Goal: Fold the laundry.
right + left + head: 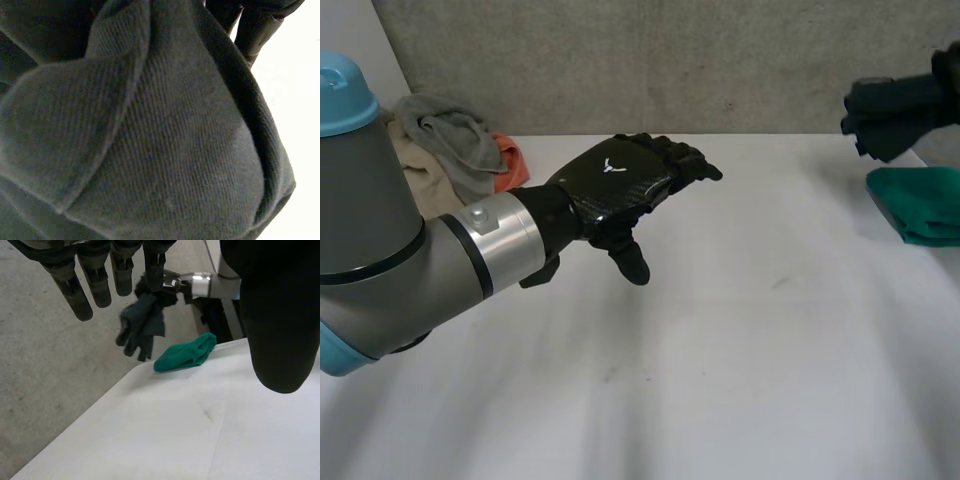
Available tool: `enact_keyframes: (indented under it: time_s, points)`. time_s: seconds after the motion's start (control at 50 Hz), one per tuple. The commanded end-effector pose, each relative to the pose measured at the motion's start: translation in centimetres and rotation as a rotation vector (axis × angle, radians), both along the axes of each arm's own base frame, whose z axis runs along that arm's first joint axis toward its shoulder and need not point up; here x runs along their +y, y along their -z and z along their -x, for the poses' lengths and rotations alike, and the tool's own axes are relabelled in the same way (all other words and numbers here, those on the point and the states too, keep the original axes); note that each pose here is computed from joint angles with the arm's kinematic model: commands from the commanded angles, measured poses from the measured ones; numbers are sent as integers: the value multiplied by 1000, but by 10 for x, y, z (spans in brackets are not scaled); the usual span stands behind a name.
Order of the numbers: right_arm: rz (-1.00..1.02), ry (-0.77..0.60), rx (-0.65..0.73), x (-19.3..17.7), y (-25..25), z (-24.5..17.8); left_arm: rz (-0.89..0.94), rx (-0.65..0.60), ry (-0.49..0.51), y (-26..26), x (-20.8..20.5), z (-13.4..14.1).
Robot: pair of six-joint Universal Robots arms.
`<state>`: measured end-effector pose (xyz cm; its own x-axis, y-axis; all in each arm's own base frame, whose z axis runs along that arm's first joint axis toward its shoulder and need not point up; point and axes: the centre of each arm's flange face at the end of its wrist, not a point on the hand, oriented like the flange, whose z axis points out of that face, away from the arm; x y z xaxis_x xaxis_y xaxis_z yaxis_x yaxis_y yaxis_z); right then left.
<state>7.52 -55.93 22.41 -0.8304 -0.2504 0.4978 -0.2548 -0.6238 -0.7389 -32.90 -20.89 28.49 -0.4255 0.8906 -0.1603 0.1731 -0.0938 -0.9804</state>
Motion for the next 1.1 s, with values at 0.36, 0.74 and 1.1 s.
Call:
enact_keyframes:
  time_s: [0.36,0.74,1.1]
  points:
    - [-195,8,-36,1,145,129,-31,-33,-75,14,-3,-3]
    - [-319,153,-63,65,86,166,5,-10,-40,1,8,4]
    - [-184,876,271,95,15,266,29,6,-46,-9,9,1]
